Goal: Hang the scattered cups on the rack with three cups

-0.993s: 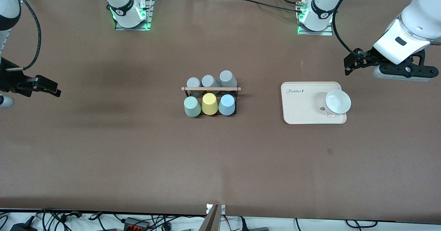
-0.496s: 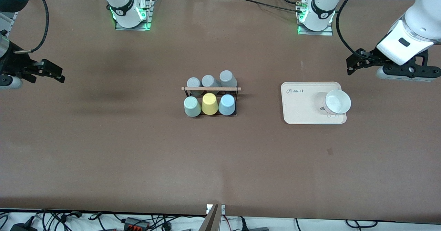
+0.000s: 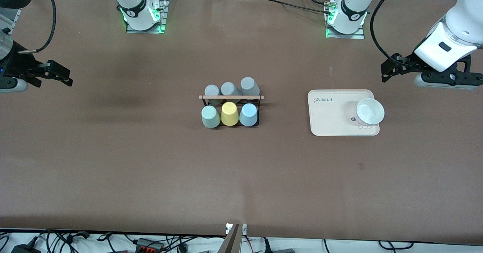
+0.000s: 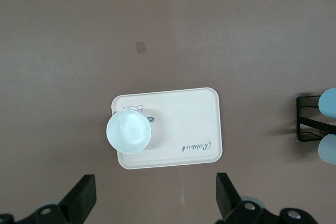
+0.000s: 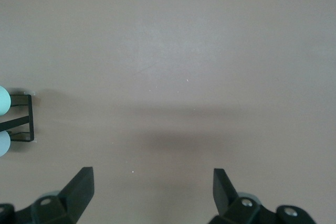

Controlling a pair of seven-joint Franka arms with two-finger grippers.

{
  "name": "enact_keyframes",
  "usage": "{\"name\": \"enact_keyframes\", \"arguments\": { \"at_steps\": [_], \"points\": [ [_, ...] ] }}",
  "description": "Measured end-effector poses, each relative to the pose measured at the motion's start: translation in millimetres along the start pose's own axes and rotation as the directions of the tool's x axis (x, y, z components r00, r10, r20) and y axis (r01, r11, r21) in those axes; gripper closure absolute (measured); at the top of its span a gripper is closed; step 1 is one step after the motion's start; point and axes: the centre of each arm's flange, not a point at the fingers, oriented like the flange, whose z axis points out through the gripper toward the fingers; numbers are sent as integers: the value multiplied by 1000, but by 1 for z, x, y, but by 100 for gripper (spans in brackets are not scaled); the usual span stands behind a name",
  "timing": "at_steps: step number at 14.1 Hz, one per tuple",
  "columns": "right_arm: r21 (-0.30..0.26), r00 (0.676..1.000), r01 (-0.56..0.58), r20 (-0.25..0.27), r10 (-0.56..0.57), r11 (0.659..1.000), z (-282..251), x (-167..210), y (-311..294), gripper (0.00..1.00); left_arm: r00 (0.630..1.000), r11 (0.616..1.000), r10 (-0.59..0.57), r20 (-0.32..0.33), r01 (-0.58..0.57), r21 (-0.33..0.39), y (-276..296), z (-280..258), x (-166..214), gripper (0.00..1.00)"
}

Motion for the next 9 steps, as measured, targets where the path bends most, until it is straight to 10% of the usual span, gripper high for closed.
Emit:
{"name": "enact_keyframes", "arguments": {
  "at_steps": [9],
  "points": [
    [-2, 1000, -4, -3, 4, 1000, -5, -3, 2, 0, 1000, 1000, -4, 2, 4, 0, -2, 0, 0, 0]
  ]
}}
